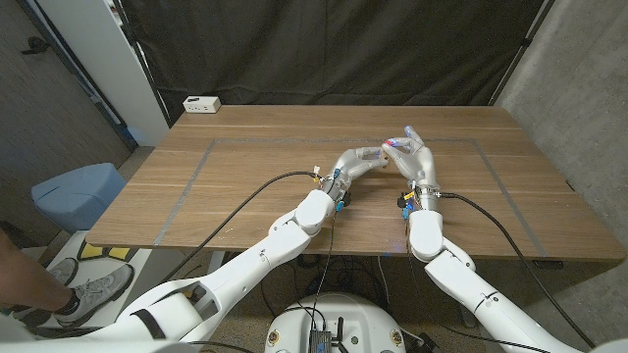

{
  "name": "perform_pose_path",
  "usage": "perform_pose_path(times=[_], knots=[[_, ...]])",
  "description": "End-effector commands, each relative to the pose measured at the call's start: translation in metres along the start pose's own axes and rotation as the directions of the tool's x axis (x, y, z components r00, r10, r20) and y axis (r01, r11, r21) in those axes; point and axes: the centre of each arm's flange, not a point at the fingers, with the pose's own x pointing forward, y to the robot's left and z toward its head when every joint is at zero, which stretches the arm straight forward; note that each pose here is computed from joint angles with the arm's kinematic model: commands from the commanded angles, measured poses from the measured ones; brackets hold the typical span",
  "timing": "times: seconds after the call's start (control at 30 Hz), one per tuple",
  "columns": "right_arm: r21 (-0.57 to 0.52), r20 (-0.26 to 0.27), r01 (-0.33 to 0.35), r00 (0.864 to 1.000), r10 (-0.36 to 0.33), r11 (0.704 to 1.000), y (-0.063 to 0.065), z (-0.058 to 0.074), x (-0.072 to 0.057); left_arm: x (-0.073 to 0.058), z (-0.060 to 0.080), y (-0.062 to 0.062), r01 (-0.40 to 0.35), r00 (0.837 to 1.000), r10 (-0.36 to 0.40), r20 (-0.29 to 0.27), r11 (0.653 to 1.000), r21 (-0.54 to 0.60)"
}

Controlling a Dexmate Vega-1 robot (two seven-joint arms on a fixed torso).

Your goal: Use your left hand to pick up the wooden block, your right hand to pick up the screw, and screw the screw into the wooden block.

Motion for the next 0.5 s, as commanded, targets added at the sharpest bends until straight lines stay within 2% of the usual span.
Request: perform_pose_path(times=[0.03,0.5], knots=[[-0.003,-0.004,-0.004,1.000,0.004,1.000,0.0018,-0.0011,-0.0016,-0.0009,0.0001,0.0012,-0.001,1.000,0.001,0.000,1.000,-0.002],[-0.006,-0.011,-0.009,1.000,0.009,1.000,0.0029,-0.0031,-0.0014,0.0007,-0.0010,0.0017,0.000,1.000,0.000,-0.004,1.000,-0.005]])
